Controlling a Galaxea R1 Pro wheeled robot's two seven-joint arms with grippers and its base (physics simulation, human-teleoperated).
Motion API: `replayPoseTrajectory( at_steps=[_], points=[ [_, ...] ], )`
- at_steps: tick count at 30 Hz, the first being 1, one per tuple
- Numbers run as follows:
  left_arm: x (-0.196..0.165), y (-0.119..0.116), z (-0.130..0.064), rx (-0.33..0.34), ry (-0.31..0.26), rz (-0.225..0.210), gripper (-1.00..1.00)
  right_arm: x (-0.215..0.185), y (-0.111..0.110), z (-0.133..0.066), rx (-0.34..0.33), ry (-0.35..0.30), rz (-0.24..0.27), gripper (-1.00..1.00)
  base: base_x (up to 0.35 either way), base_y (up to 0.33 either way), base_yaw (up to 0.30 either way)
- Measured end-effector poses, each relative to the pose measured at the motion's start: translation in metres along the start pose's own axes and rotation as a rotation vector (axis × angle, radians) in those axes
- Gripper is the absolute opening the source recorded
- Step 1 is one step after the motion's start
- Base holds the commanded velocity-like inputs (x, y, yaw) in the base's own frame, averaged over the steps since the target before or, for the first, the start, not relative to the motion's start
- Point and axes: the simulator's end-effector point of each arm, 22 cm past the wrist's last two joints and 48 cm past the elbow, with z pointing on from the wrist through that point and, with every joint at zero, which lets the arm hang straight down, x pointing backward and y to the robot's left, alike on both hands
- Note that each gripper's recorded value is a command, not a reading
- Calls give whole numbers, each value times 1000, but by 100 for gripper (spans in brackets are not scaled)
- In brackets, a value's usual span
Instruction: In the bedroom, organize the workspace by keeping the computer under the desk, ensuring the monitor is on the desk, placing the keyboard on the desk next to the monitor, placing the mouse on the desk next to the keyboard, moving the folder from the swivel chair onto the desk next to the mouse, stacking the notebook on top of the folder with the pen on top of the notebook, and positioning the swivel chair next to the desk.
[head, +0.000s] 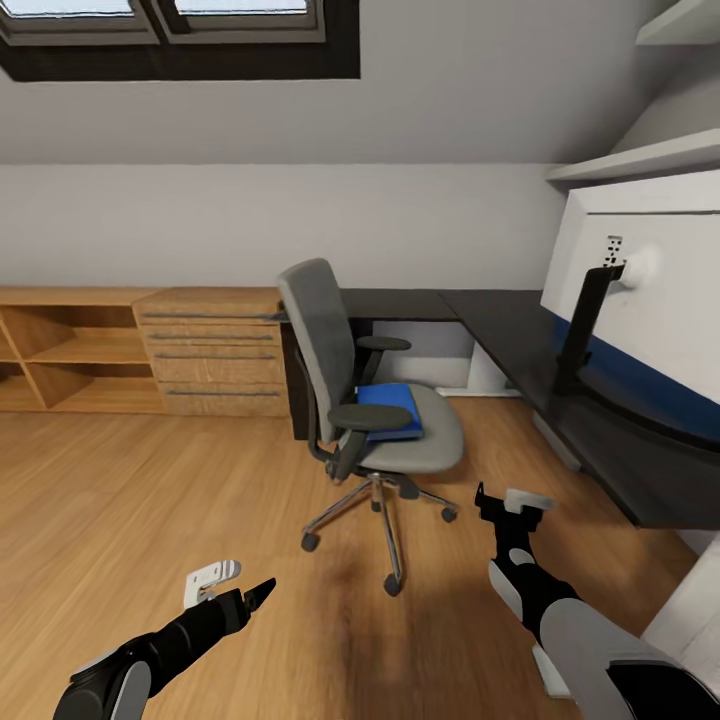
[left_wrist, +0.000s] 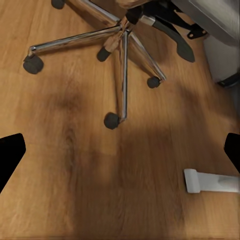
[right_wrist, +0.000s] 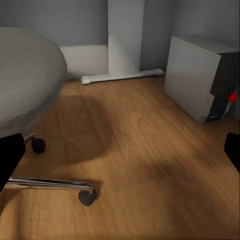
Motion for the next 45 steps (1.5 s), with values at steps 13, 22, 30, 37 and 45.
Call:
replayPoseTrajectory(
  at_steps=[13,22,30,37,45],
  points=[
    [-11,17,-9,-22,-35,-41,100,-3,3,-1,-9,-5,2,100,-8,7,-41],
    [-9,19,-9,-21,-41,-40,100,-12,1,20,29,87,95,100,0,0,0],
    [6,29,-3,-21,-42,-39,100,-6,2,29,66,148,293,100,0,0,0],
    [19,37,2,-21,-41,-39,100,12,3,28,77,171,374,100,0,0,0],
    [30,46,9,-33,-18,-49,100,27,16,33,21,177,383,100,0,0,0]
  ],
)
